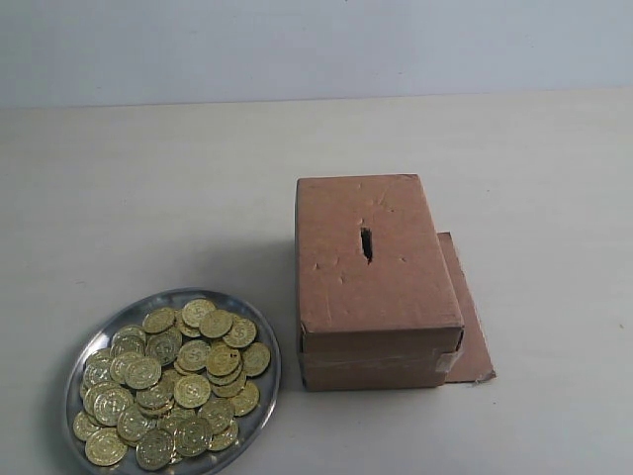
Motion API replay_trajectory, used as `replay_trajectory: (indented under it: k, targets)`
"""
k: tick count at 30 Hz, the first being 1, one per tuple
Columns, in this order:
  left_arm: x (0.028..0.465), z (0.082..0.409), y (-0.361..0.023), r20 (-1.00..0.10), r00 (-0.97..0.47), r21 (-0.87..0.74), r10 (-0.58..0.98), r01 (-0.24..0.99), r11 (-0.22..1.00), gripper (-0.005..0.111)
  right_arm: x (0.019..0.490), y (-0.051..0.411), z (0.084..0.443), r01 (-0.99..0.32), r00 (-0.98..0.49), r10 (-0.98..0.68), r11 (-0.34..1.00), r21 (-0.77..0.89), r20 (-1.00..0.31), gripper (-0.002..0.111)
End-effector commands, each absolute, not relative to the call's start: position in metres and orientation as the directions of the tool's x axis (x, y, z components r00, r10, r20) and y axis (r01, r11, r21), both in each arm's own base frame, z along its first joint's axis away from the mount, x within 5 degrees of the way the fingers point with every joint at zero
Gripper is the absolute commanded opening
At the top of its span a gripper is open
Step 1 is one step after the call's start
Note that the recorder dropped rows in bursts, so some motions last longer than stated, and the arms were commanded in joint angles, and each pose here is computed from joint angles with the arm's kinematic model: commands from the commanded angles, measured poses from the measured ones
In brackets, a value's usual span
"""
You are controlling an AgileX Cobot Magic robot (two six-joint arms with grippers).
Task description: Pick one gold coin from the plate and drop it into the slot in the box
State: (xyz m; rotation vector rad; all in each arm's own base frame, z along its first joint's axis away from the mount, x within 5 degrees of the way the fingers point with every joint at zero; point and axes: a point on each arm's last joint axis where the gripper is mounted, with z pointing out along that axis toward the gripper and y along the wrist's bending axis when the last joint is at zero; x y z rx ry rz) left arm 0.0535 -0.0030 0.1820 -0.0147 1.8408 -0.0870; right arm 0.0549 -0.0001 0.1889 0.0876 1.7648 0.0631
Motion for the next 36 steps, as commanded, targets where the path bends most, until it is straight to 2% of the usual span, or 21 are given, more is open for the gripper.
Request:
replay_trajectory:
  k: [1,9,36]
  targets:
    - [0.0531,0.1813,-0.0034,-0.961,-0.267,-0.078,-0.066,0.037,0.996,0.000,0.0548,-0.0002,0.1878,0.027,-0.190,0.096,0.995,0.092,-0.977,0.000]
    - [0.0531,0.1813,-0.0047,-0.964,-0.265,-0.044,-0.026,0.061,0.997,0.000,0.0548,-0.0002,0.1878,0.027,-0.190,0.096,0.995,0.092,-0.977,0.000]
    - [0.0530,0.1812,-0.0046,-0.962,-0.269,-0.072,-0.056,0.052,0.996,0.000,0.0548,-0.0002,0.1878,0.027,-0.190,0.096,0.995,0.092,-0.977,0.000]
